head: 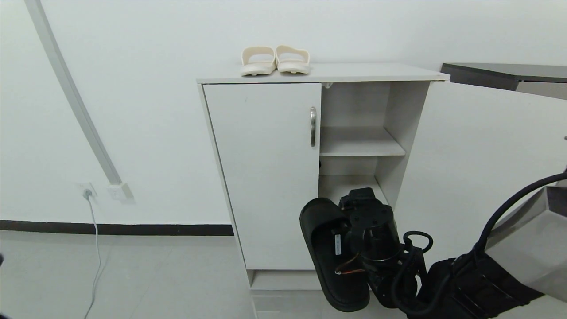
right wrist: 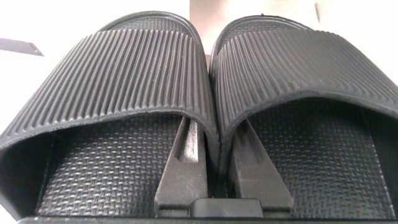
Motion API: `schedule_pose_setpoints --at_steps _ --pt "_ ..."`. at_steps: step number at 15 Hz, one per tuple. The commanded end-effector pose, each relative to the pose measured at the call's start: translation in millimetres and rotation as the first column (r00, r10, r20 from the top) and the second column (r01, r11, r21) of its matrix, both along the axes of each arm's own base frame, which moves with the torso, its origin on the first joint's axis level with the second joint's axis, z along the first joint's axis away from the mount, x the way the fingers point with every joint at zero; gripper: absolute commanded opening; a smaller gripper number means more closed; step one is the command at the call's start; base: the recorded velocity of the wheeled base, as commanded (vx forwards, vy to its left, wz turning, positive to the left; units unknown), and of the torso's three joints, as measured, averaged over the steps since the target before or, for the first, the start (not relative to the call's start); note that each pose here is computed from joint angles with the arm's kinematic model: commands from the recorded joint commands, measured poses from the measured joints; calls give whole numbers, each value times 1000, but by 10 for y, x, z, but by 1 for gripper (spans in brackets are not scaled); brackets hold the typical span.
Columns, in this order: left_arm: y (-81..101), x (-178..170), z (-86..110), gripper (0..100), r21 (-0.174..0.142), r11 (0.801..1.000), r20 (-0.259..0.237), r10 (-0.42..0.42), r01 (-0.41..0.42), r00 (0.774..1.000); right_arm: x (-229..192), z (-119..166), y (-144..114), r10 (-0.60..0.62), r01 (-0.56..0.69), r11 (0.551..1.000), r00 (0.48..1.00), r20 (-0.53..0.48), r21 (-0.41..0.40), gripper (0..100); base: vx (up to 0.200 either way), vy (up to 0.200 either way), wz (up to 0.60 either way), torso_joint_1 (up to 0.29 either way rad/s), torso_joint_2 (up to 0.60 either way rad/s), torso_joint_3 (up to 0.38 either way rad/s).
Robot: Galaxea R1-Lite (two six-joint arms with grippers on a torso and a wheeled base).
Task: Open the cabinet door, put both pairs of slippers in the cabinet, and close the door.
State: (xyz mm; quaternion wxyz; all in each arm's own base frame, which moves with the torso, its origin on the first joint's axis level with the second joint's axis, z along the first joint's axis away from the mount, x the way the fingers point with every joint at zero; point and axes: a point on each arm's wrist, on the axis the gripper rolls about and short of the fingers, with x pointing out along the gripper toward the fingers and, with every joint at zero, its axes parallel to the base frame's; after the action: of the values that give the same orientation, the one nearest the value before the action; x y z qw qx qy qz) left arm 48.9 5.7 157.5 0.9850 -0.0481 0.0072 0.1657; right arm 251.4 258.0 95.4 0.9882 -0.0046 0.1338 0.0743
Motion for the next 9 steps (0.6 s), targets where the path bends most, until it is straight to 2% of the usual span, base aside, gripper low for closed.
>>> schedule_pose_setpoints --at_steps 1,3,4,5,6,7,9 --pt "29 -602 -572 0 9 995 42 96 -96 995 -4 -9 1 0 0 1000 1000 -2 -1 0 0 0 0 0 0 0" --pt "18 -684 -745 0 25 992 -8 127 -127 992 -1 -17 6 2 -2 1000 1000 -3 -2 0 0 0 0 0 0 0" --pt "17 -681 -755 0 22 994 2 108 -108 994 -2 -26 5 1 -1 1000 1000 -5 -3 0 0 0 0 0 0 0" --pt "14 -712 -766 0 41 999 42 3 -5 999 0 -30 6 1 -1 1000 1000 -5 -3 0 0 0 0 0 0 0" --pt "-6 -724 -779 0 98 990 39 -107 103 993 0 -30 7 3 -3 1000 1000 -6 -2 0 0 0 0 0 0 0" --pt "-18 -722 -777 0 122 980 33 -159 154 987 0 -36 8 4 -4 1000 1000 -7 -3 0 0 0 0 0 0 0" --pt "-35 -719 -777 0 121 966 33 -236 230 971 3 -60 19 4 -4 1000 1000 -11 -8 0 0 0 0 0 0 0"
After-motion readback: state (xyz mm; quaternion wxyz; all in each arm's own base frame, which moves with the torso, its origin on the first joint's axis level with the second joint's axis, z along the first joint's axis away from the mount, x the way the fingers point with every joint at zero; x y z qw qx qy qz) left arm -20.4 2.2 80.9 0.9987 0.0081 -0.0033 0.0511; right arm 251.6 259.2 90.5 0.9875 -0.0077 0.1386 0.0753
